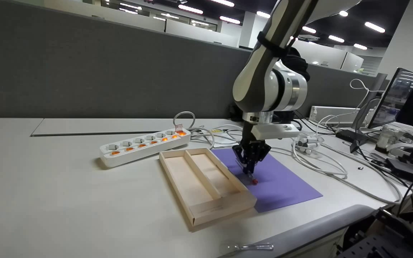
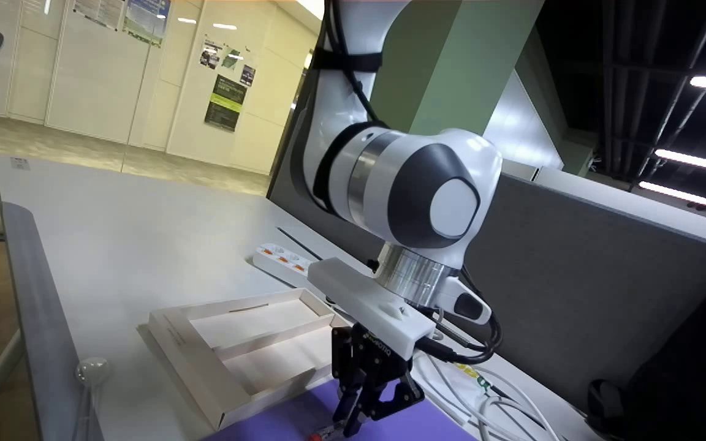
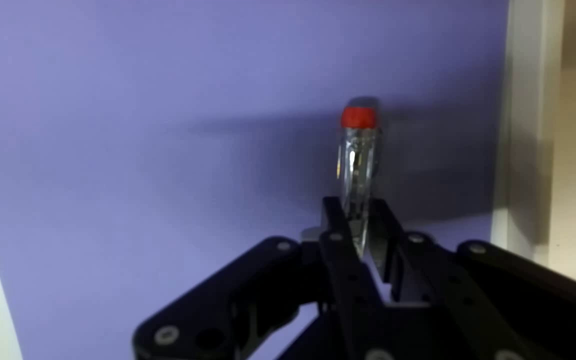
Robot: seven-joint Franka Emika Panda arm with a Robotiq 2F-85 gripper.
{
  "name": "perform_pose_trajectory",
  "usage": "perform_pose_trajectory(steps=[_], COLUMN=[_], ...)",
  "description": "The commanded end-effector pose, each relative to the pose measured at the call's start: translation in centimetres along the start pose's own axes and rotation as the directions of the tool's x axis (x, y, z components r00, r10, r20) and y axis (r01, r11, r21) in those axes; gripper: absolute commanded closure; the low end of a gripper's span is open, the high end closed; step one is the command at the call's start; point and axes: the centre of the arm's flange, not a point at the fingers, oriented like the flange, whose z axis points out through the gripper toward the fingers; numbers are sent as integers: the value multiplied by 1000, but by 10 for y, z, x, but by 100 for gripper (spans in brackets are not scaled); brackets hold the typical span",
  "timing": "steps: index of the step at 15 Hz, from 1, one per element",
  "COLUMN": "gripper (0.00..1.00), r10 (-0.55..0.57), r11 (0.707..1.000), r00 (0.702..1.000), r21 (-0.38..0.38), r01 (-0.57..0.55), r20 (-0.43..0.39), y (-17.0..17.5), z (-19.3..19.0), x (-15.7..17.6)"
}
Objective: Pick up the screwdriver and put it on the tray
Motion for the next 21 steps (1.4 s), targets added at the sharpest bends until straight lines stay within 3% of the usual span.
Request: perform_pose_trajectory(steps=[1, 5, 11, 17, 21], gripper=[96, 96, 96, 96, 96], r10=[28, -17, -191, -327, -365], r11=[1000, 999, 974, 919, 905], r00=[1000, 999, 979, 944, 922], r21=[9, 45, 113, 252, 282], r01=[-27, 19, 198, 304, 318], r20=[-12, -31, -72, 54, 130], y=[-1, -13, -67, -103, -106], z=[-4, -27, -73, -74, -64], x=[4, 1, -7, -19, -29])
